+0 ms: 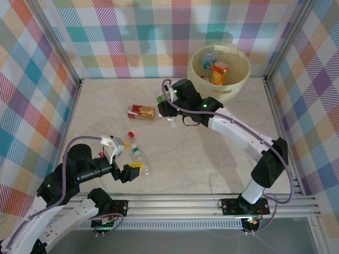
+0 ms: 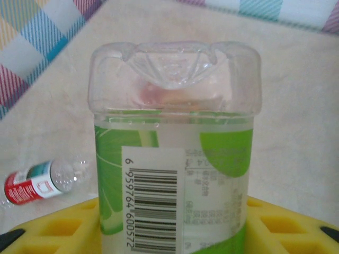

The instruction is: Put the plastic bottles in the bin

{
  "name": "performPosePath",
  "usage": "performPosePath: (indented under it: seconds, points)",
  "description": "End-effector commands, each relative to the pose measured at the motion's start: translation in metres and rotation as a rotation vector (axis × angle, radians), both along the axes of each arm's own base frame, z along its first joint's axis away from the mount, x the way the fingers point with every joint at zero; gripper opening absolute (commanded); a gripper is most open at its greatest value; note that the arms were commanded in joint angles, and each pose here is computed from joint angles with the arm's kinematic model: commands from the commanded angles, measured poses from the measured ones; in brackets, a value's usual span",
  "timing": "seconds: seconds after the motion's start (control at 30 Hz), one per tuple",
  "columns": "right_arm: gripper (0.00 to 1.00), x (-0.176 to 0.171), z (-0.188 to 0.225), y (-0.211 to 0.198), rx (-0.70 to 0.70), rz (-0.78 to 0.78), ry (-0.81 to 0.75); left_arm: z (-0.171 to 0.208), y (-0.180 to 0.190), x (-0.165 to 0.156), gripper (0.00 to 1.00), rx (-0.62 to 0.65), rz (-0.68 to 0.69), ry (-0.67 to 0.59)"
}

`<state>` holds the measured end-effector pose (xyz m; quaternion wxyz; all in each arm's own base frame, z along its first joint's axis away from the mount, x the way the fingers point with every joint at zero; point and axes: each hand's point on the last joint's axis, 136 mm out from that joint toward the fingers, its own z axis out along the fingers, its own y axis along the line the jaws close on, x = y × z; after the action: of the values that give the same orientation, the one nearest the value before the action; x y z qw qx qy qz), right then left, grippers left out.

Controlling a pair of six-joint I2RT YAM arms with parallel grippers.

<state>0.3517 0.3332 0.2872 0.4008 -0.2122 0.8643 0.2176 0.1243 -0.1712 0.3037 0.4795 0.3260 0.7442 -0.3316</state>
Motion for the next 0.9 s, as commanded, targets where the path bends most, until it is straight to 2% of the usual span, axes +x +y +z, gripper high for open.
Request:
performPosePath:
  seconds: [0.0, 0.27, 0.53, 0.87]
  points:
    - [0.53, 0.009, 0.062, -0.016, 0.086, -0.021, -0.144, 0.006, -0.001, 0.000, 1.00, -0.026, 0.003, -0.018]
    - [0.53, 0.030, 0.127, -0.064, 0.169, -0.131, -0.298, 0.005, -0.001, 0.000, 1.00, -0.024, 0.003, -0.018]
    - [0.53, 0.061, 0.178, -0.131, 0.157, -0.333, -0.438, 0.005, 0.000, 0.001, 1.00, -0.021, 0.006, -0.015]
    - [0.54, 0.097, 0.195, -0.220, 0.080, -0.650, -0.528, 0.004, 0.000, 0.001, 1.00, -0.020, 0.008, -0.015]
